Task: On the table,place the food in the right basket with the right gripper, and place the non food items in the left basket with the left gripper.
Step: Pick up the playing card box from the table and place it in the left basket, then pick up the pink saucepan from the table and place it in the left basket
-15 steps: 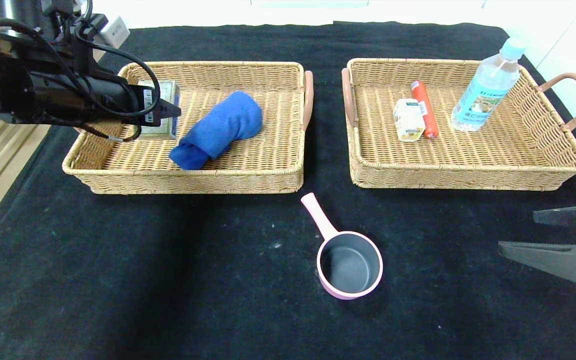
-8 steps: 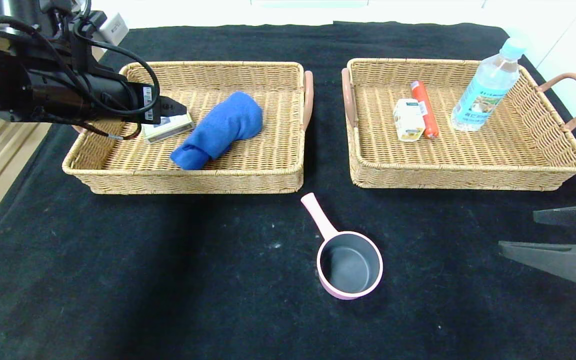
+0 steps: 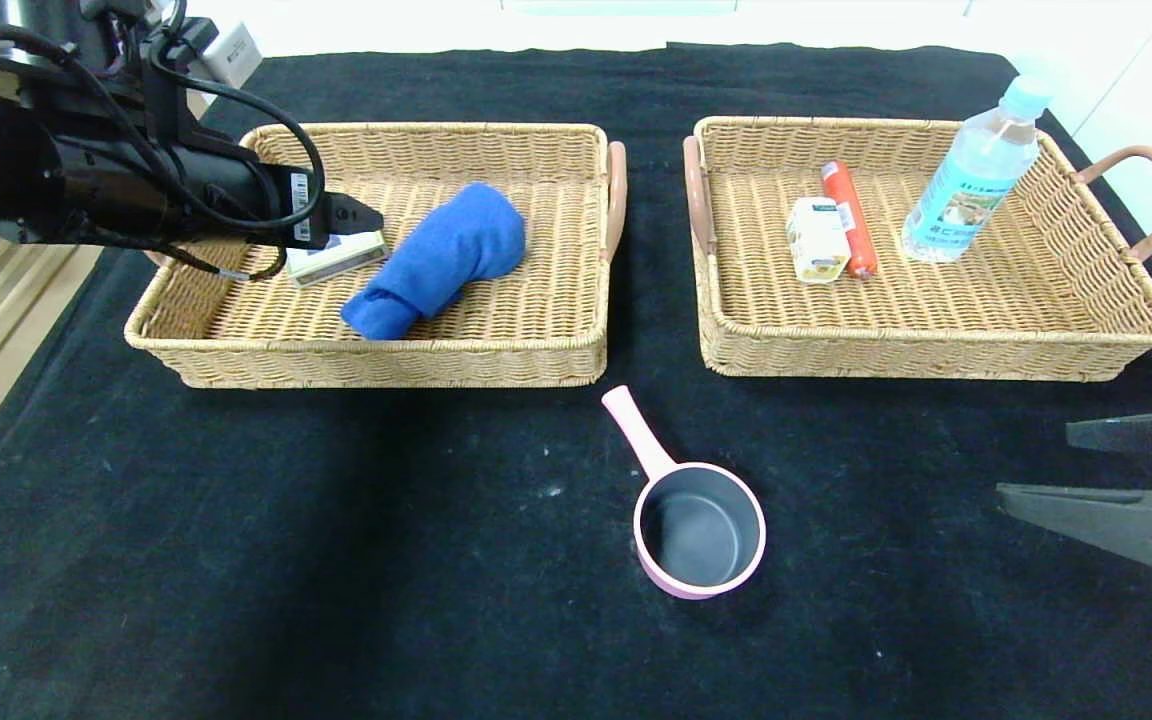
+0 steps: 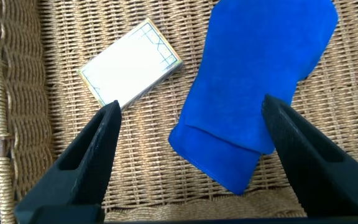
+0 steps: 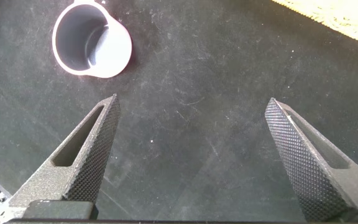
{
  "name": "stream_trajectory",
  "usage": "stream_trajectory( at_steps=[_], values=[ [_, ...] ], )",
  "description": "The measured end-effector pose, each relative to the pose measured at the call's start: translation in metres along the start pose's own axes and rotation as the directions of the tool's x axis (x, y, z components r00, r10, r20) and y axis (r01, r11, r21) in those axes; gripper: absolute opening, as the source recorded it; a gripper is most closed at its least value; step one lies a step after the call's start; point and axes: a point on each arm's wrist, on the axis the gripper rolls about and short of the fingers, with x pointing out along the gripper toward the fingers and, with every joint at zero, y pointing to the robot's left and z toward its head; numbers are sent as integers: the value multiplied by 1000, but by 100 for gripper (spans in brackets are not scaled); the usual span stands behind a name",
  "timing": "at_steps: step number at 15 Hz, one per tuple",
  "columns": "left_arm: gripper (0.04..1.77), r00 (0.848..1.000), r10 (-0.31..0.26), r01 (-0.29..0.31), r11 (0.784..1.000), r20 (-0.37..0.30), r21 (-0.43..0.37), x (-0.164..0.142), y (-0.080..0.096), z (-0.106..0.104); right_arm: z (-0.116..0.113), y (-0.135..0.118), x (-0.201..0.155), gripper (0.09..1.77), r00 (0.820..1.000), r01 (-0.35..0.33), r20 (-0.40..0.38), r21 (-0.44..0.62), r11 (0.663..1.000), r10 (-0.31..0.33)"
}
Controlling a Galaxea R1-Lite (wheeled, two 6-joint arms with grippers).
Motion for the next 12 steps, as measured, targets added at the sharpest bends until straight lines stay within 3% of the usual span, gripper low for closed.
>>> stream_trajectory(
  at_steps=[7, 12],
  values=[
    [168, 999, -42, 41, 999, 23, 28, -33, -32, 5, 0, 0, 0, 171, 1000, 0, 0, 0, 1000, 0],
    [170, 994, -94, 96, 995, -55, 27, -68, -68, -6, 0, 0, 0, 171, 1000, 0, 0, 0, 1000, 0]
  ],
)
